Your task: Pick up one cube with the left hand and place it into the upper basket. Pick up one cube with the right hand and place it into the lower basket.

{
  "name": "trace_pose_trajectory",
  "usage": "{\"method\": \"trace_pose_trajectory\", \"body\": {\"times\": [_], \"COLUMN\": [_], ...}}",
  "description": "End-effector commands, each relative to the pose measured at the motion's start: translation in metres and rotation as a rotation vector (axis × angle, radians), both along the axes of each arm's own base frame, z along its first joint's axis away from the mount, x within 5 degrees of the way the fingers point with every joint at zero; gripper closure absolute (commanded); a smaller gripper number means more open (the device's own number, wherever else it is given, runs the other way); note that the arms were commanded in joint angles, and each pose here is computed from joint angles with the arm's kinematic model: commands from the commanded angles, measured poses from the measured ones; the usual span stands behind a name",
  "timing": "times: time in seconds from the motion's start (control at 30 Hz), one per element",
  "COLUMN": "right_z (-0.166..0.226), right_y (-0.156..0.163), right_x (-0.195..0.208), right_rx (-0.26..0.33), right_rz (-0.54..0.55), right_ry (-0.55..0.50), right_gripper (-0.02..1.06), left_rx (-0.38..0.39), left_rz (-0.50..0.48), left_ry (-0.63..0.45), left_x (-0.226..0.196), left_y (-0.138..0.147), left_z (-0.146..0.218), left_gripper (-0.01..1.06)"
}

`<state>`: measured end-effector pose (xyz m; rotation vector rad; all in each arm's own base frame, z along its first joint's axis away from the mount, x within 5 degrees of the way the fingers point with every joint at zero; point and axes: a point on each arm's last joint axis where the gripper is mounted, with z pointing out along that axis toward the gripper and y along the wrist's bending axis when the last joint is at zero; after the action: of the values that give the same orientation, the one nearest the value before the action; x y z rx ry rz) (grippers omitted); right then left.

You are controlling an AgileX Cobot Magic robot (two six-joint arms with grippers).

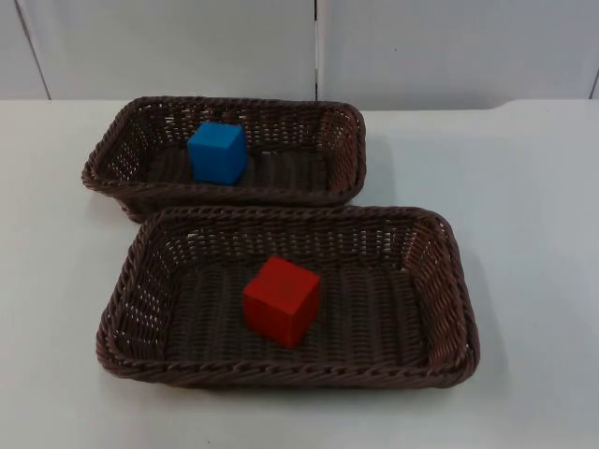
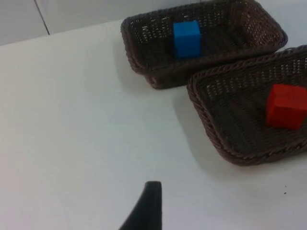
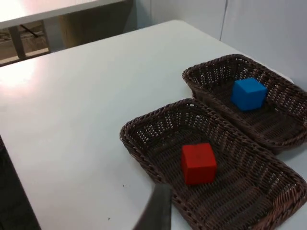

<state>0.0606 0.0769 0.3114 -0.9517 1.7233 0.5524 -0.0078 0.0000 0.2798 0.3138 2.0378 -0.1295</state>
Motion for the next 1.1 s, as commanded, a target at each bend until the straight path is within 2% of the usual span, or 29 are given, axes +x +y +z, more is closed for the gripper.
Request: {"method": "trace_pose_trajectory", "body": {"times": [0.0,0.07,0.23,0.53,0.67,0.8,0.9,0.97,1.07], "right_z": [0.000,-0.001,-0.003,-0.011,-0.014,-0.015,-0.015,-0.014,-0.021], "right_y": [-0.006,-0.013,-0.027,-0.050,-0.061,-0.071,-0.076,-0.077,-0.081], "right_x": [-0.007,-0.013,-0.023,-0.047,-0.059,-0.067,-0.067,-0.068,-0.069], "right_rx": [-0.005,-0.008,-0.009,-0.010,0.005,0.045,0.068,0.066,-0.018], "right_rz": [0.012,0.000,-0.041,-0.038,-0.034,-0.038,-0.082,-0.087,-0.104], "right_ry": [-0.005,0.002,0.035,0.064,0.050,0.008,0.009,0.014,0.057], "right_gripper": [0.29,0.29,0.29,0.29,0.29,0.29,0.29,0.29,0.29], "left_rx": [-0.031,-0.061,-0.055,-0.052,-0.052,-0.052,-0.052,-0.052,-0.052], "left_rz": [-0.002,-0.020,-0.018,-0.017,-0.017,-0.017,-0.017,-0.017,-0.017], "left_ry": [0.007,0.003,0.016,0.017,0.017,0.017,0.017,0.017,0.017], "left_x": [0.000,0.001,0.002,0.002,0.002,0.002,0.002,0.002,0.002], "left_y": [-0.001,-0.004,-0.004,-0.004,-0.004,-0.004,-0.004,-0.004,-0.004], "left_z": [-0.001,-0.002,-0.004,-0.005,-0.005,-0.005,-0.005,-0.005,-0.005], "left_gripper": [0.17,0.17,0.17,0.17,0.17,0.17,0.17,0.17,0.17]}}
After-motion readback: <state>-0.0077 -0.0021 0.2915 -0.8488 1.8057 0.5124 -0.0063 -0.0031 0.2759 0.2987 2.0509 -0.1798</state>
